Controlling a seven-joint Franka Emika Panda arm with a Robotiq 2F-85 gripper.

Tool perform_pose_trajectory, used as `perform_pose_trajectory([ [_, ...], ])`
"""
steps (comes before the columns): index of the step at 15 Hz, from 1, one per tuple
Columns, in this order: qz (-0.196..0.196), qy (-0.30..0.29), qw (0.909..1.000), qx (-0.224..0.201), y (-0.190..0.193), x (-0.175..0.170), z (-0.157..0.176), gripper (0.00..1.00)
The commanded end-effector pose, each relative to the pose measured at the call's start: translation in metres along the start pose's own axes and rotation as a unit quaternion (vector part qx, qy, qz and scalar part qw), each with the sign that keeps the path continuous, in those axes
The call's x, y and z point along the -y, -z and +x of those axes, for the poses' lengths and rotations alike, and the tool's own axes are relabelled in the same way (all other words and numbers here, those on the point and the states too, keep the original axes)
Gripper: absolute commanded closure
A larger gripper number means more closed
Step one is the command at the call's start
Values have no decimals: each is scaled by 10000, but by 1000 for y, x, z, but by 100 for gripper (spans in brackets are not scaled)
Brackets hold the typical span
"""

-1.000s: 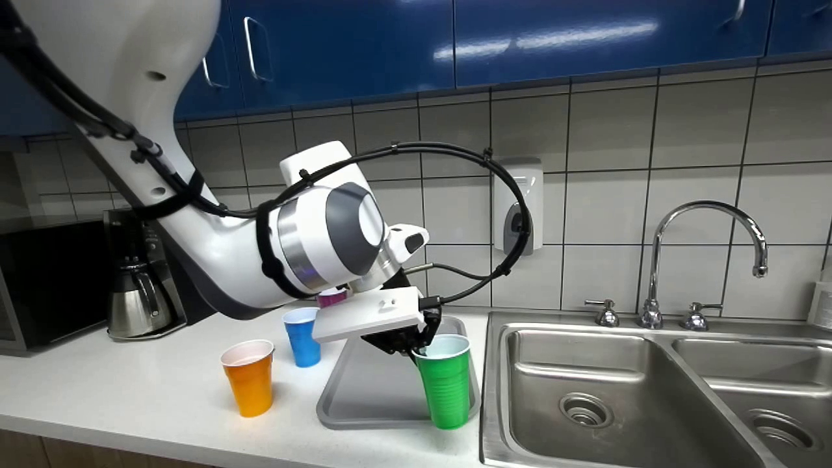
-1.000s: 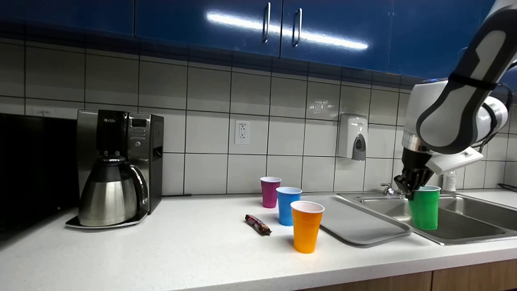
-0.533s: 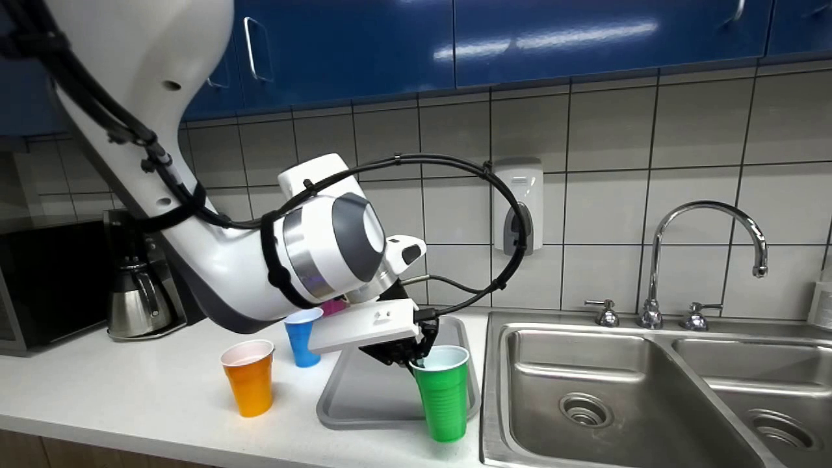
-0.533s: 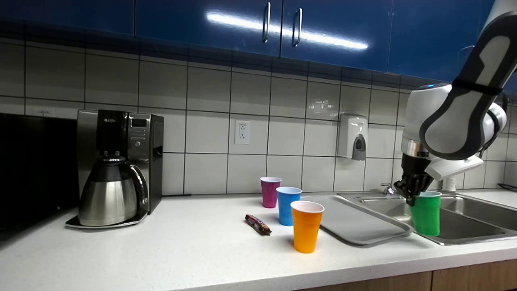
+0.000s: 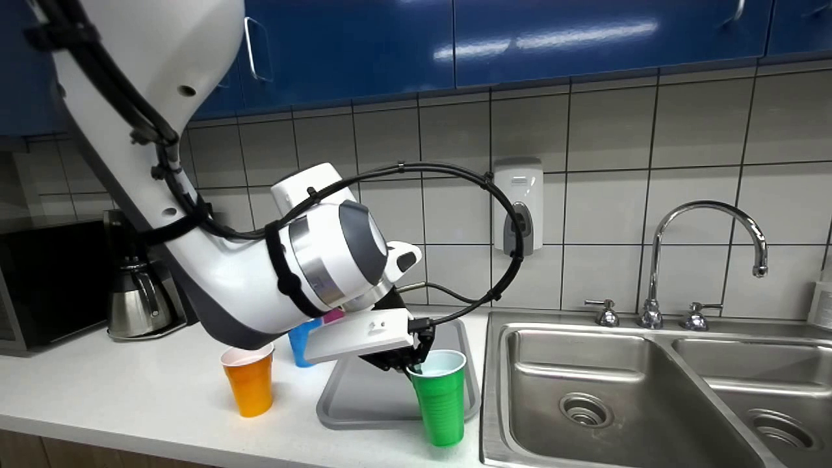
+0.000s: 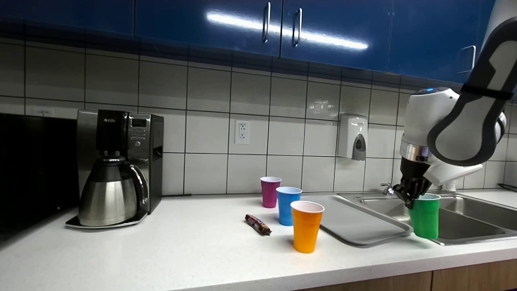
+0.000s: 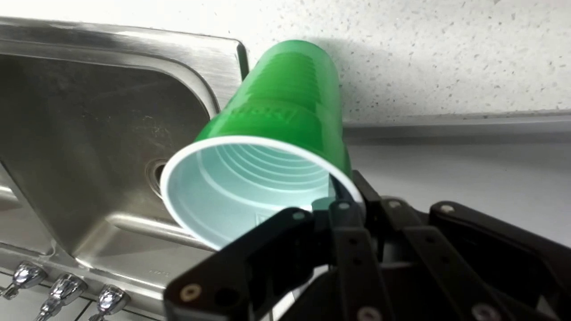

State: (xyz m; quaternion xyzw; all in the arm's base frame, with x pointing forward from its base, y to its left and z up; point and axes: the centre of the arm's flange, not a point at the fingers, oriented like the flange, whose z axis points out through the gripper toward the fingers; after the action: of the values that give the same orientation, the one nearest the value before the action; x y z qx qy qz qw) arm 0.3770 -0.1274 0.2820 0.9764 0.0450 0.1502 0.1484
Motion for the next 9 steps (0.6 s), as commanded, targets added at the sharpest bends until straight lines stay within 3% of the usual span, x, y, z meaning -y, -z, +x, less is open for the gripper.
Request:
perform_pose_trajectory([
  [1, -56, -130, 9997, -200, -8, 8, -15, 99],
  [9, -133, -314, 9988, -344, -16, 14, -24, 99],
])
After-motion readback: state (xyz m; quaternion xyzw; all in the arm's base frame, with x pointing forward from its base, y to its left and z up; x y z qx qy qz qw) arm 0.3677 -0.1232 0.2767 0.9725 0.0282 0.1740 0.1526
